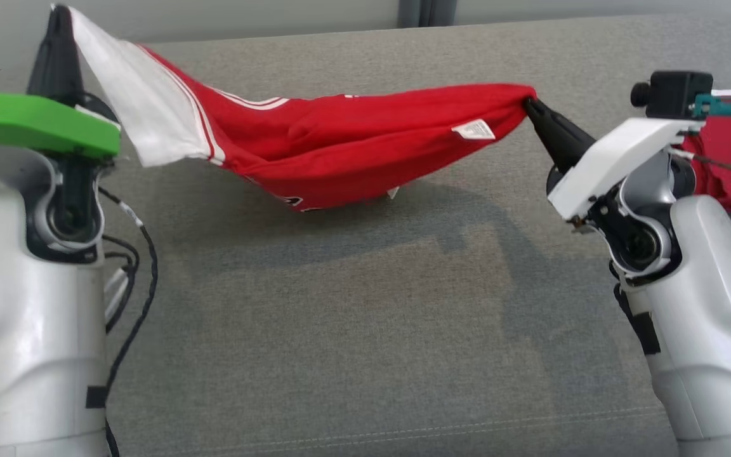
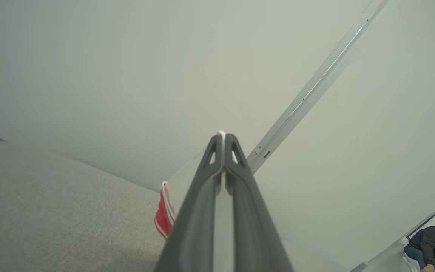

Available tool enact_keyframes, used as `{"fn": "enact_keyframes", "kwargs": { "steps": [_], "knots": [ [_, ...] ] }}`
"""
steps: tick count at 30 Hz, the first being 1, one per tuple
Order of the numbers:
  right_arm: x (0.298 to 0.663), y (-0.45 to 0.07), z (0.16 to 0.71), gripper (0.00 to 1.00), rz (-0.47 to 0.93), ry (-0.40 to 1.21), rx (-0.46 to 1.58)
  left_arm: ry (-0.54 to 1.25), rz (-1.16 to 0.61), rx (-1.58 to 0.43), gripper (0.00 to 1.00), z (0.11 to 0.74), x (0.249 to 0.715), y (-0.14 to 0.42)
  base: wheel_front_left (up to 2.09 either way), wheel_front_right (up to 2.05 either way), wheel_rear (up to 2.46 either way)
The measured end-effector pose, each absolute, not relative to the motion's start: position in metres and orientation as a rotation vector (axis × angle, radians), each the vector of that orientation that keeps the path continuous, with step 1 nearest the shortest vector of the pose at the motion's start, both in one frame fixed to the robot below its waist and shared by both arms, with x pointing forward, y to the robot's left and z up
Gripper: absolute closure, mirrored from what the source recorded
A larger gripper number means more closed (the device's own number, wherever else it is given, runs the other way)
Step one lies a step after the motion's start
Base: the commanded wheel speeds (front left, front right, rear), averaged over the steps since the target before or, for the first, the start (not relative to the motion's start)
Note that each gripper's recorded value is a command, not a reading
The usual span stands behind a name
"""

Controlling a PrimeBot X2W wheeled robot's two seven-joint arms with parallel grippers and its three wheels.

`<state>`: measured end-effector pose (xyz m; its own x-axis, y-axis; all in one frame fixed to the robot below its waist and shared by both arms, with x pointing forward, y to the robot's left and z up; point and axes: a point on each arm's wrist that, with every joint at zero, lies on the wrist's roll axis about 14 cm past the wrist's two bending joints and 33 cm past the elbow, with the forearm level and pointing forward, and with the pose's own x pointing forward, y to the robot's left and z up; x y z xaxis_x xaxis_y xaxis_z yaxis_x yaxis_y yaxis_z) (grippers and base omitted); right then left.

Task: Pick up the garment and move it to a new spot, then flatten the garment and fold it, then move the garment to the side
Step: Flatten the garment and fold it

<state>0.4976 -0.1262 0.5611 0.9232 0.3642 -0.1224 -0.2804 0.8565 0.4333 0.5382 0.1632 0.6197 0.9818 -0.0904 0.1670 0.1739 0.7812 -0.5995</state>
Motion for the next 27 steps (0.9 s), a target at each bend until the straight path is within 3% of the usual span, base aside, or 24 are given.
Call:
{"fn": "enact_keyframes", "kwargs": {
  "steps": [10,21,27],
  "knots": [
    [0.549,-0.138,0.614,1.00,0.331,0.103,0.400,-0.269,-0.188,-0.671,1.00,0.698,0.594,0.160,0.00,0.00,0.00],
    [0.639,-0.165,0.647,1.00,0.203,-0.073,0.333,-0.377,-0.232,-0.721,1.00,0.733,0.668,0.142,0.00,0.00,0.00],
    [0.669,-0.191,0.652,1.00,0.112,-0.183,0.331,-0.446,-0.280,-0.713,1.00,0.743,0.699,0.122,0.00,0.00,0.00]
  ]
}}
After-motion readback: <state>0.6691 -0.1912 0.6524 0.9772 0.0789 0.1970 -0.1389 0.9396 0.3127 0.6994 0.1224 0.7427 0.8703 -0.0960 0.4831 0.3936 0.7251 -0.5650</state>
